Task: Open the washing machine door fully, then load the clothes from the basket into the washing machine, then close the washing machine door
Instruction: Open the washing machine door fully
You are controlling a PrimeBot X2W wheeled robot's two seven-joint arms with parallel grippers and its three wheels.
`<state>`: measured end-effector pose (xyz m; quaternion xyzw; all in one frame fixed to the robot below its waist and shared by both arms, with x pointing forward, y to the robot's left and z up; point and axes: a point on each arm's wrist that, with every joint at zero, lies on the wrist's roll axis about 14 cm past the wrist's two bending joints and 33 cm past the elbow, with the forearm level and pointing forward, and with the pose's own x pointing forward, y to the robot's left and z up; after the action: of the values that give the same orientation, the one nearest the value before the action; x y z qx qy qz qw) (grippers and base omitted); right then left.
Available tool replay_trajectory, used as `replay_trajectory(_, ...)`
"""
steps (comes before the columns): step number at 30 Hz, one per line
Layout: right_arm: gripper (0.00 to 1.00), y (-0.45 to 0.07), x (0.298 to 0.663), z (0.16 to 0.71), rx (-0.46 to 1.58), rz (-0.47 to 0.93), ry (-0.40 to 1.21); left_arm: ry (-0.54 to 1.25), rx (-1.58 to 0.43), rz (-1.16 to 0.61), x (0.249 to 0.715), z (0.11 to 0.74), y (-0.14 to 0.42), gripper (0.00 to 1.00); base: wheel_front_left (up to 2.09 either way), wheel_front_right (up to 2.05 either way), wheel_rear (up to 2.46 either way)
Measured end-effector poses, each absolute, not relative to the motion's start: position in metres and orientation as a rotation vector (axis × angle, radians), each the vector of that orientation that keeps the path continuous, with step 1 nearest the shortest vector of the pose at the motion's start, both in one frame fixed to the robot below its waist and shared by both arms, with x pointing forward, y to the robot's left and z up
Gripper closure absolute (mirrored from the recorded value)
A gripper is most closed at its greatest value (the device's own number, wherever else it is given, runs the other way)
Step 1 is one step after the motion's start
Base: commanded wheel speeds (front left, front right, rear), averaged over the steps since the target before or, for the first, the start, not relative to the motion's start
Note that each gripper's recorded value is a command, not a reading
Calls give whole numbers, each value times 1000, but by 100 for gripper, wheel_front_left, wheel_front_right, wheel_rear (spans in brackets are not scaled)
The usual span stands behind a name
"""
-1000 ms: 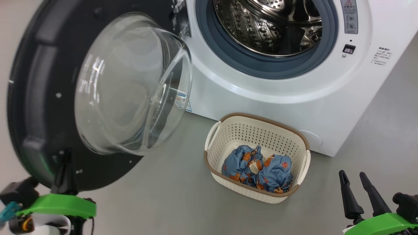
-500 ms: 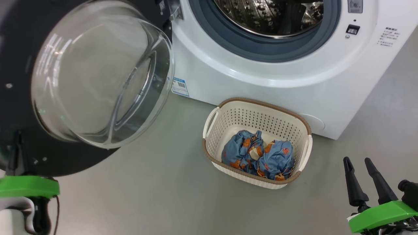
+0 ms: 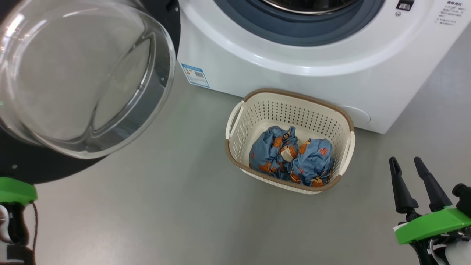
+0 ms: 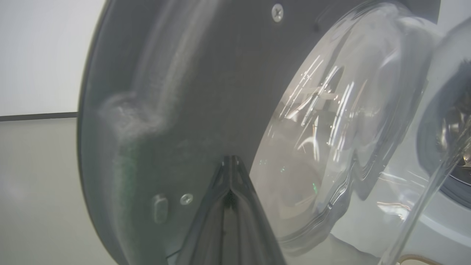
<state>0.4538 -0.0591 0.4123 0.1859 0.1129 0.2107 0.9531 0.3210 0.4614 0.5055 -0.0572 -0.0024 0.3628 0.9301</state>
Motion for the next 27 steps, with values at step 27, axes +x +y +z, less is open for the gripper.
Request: replay_trajectory(27, 0, -71, 476, 405, 383, 391, 213, 33, -100, 848, 330, 499, 496, 100, 0, 0, 0)
